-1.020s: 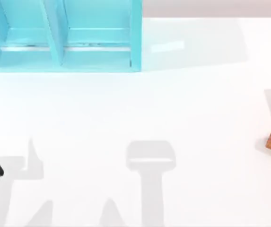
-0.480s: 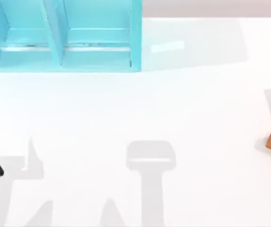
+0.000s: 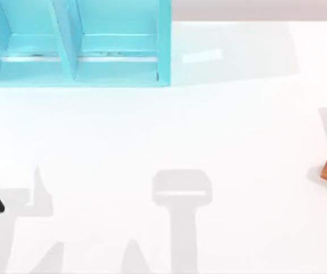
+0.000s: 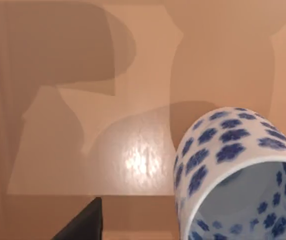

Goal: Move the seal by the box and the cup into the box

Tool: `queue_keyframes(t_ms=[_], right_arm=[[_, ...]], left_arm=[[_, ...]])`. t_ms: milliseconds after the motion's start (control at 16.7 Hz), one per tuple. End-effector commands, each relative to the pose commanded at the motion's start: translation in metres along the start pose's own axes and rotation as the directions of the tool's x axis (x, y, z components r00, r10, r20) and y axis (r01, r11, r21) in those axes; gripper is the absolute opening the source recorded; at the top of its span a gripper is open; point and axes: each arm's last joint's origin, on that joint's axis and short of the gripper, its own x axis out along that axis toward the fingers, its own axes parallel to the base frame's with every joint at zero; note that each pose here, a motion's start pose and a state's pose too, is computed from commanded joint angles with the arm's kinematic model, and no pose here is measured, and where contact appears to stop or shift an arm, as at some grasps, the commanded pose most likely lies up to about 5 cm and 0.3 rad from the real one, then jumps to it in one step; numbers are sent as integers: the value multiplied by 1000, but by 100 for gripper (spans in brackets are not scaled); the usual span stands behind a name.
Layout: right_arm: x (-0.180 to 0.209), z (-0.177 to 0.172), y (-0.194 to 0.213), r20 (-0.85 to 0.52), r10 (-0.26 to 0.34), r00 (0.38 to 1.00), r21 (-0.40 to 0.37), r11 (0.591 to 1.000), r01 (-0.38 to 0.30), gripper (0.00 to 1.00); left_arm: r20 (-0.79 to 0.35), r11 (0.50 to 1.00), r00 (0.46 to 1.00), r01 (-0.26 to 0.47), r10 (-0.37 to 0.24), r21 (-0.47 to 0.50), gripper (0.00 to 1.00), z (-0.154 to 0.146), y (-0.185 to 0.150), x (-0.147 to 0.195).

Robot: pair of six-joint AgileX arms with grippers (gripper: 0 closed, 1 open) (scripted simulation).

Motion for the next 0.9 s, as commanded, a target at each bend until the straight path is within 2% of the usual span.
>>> queue_keyframes(t_ms=[900], right_arm=[[-80, 7, -2, -5, 6, 1000, 5, 1000, -6, 100]], left_arm=[[0, 1000, 1000, 0, 0, 0, 100, 0, 0, 0]])
